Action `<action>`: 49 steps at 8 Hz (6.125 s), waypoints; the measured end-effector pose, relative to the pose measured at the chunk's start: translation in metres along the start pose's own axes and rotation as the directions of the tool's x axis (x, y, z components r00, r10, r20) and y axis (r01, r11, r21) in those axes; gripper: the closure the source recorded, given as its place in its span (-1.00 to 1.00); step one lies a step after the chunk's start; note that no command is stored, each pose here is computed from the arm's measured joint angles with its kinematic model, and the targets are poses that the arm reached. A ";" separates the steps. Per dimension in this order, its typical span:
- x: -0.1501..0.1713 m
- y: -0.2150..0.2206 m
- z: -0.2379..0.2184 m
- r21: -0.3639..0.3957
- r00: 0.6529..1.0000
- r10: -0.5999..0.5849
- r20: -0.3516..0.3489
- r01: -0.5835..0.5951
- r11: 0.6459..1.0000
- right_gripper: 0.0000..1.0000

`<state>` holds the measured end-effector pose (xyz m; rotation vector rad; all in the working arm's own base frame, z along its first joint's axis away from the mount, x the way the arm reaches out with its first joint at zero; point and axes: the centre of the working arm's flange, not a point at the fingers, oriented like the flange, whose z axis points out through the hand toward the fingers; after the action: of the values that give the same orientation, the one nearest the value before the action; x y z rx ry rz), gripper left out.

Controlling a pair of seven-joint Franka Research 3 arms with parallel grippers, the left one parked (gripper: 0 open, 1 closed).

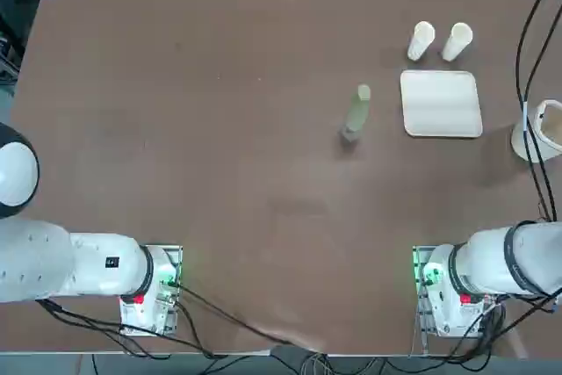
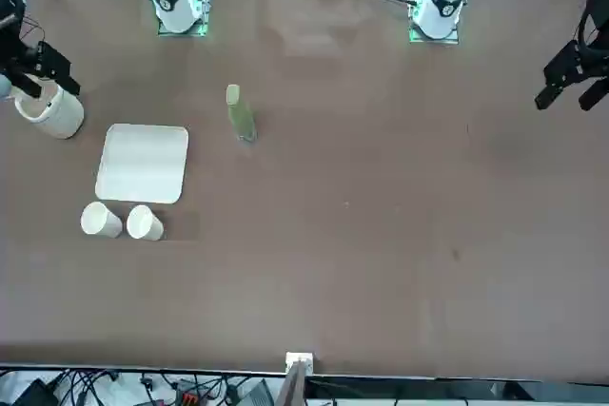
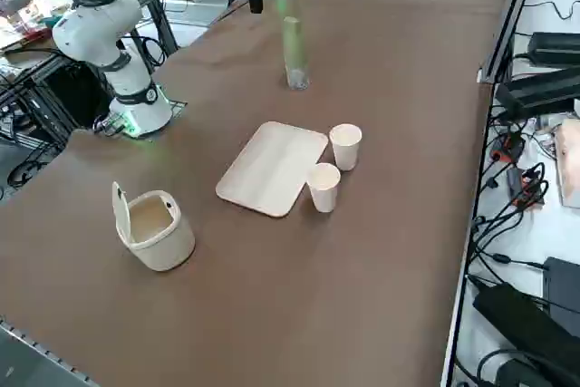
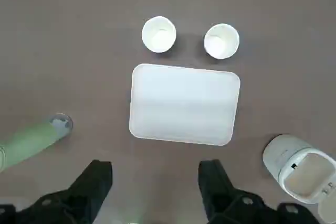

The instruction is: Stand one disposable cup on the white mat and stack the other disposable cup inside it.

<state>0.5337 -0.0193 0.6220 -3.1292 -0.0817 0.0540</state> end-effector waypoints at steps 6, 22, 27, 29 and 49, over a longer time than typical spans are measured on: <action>0.020 -0.006 0.011 0.009 1.000 0.028 -0.010 -0.028 1.000 -1.00; 0.164 -0.068 0.342 -0.077 0.991 -0.126 0.043 0.129 0.989 -0.21; 0.167 -0.065 0.317 -0.082 0.993 -0.113 0.024 0.114 0.990 0.96; 0.152 -0.046 0.278 -0.085 0.994 -0.077 0.071 0.083 0.993 0.96; 0.114 0.009 0.230 -0.093 0.999 -0.042 0.015 0.043 0.995 -1.00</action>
<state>0.6403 -0.0202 0.3885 -3.2190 -0.1556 0.0725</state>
